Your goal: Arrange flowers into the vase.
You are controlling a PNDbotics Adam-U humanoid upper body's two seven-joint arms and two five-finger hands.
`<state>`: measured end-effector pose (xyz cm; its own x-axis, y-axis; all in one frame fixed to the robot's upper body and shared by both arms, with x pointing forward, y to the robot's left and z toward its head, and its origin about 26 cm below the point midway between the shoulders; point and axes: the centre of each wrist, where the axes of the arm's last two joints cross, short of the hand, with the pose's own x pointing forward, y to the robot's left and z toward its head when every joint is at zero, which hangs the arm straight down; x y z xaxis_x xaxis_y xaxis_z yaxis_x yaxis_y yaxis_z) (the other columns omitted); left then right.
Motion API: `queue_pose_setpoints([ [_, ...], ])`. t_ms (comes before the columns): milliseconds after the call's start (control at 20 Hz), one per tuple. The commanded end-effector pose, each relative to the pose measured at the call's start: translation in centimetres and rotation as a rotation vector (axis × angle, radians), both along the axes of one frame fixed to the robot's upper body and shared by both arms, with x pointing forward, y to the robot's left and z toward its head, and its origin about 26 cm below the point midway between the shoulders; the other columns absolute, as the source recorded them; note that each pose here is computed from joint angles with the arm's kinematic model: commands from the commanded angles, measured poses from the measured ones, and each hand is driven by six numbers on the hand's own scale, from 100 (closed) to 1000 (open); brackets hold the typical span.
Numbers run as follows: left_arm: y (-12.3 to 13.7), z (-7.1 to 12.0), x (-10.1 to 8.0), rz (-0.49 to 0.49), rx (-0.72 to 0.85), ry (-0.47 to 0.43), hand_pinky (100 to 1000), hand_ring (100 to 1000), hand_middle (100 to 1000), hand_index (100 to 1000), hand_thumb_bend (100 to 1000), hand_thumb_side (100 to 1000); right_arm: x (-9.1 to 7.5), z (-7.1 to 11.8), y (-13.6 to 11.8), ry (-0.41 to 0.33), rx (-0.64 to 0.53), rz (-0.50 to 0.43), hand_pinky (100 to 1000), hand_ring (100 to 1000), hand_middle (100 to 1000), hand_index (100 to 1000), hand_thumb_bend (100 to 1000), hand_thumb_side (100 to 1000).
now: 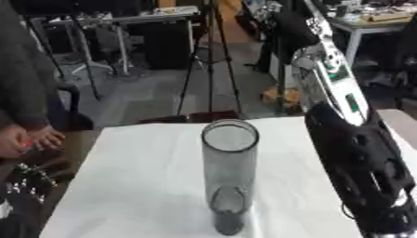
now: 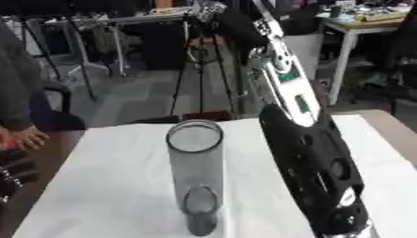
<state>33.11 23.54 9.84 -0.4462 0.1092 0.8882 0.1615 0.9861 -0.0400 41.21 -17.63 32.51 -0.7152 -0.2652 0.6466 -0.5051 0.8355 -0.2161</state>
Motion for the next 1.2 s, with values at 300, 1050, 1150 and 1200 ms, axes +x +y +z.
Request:
queue_pose_setpoints([
  [300,-0.1,0.73,0.15,-0.007,-0.002,-0.025,686,721,733,792,1000,864,-0.48,0.95,0.11,-0.031,0.019,0.004,100,100,100,115,219,144],
  [1050,-0.2,0.69,0.15,-0.007,-0.009,-0.024,687,720,731,792,1000,865,-0.36,0.56,-0.11,-0.025,0.081,-0.008,100,100,100,117,204,144],
  [1150,-0.26,0.69,0.16,-0.009,-0.011,-0.024,687,720,731,792,1000,865,-0.29,0.29,-0.14,-0.028,0.129,-0.012,100,100,100,117,203,144],
  [1200,-0.27,0.7,0.17,-0.009,-0.012,-0.025,687,719,731,792,1000,865,-0.27,0.17,-0.01,-0.028,0.145,-0.016,100,100,100,118,202,144],
])
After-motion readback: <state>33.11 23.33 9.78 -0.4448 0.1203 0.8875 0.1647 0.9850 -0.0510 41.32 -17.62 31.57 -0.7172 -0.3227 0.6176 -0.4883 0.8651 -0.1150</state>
